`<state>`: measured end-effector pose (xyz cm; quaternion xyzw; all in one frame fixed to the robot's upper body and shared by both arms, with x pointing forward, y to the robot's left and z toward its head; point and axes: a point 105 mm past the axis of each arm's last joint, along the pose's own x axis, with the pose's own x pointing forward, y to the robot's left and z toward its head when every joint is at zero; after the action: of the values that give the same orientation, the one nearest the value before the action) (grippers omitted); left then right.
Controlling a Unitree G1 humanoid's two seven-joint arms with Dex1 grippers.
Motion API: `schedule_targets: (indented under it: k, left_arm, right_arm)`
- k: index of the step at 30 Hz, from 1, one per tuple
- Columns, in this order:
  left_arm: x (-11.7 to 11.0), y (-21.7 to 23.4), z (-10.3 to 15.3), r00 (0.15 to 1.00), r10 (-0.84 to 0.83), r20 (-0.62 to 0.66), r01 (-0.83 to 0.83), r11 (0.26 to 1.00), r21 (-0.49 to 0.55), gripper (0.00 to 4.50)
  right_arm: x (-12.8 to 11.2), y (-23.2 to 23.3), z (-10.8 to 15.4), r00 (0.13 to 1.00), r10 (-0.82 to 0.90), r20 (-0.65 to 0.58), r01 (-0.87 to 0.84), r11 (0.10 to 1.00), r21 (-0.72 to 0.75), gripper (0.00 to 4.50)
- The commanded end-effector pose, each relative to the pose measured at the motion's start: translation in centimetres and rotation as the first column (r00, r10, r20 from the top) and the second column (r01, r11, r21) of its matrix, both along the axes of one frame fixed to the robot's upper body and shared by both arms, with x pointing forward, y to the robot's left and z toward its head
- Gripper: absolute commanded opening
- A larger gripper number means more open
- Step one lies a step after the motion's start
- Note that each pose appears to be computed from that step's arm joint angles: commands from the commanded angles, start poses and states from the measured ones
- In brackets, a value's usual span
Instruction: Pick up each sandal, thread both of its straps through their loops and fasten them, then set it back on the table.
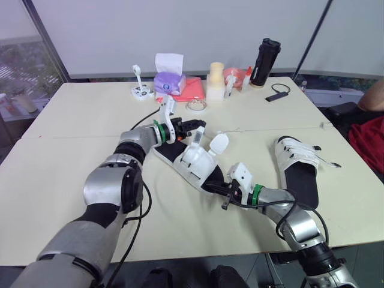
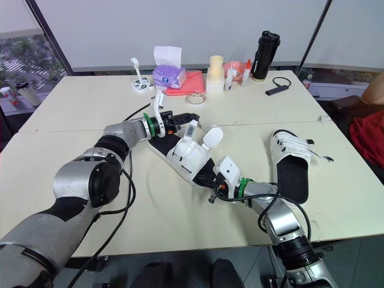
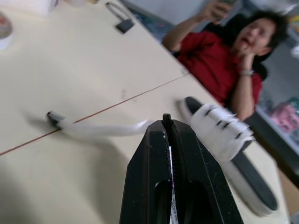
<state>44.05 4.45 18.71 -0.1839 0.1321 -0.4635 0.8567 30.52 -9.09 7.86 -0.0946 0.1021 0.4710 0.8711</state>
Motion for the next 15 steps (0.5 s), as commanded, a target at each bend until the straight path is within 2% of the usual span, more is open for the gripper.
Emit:
schedule_targets:
  k: [1,4,9,11,15]
  left_arm:
    - [-0.3,-0.9,-0.4,0.999,-0.044,0.032,0.041,0.996,0.084,0.03]
    - [-0.6,-1.3,-1.4,0.997,-0.067,0.031,0.061,0.987,0.15,0.98]
    - [-0.6,-1.4,-1.9,0.997,-0.07,0.034,0.063,0.982,0.178,3.45]
    - [-0.2,-1.1,-1.4,0.998,-0.037,0.046,0.029,0.987,0.159,4.46]
    - [0.8,0.2,-0.1,0.995,0.062,0.077,-0.071,0.99,0.123,4.46]
  right_arm:
    - [-1.7,-0.2,-3.8,0.988,-0.007,-0.157,-0.001,0.999,-0.054,0.0]
    - [-1.8,-0.2,-3.8,0.987,-0.011,-0.157,0.002,0.999,-0.055,0.0]
    - [-1.8,-0.2,-3.8,0.988,-0.016,-0.156,0.008,0.999,-0.053,0.0]
    - [-1.7,-0.2,-3.8,0.988,-0.016,-0.156,0.008,0.998,-0.055,0.0]
    - [-1.6,-0.2,-3.7,0.988,-0.017,-0.154,0.008,0.998,-0.056,0.0]
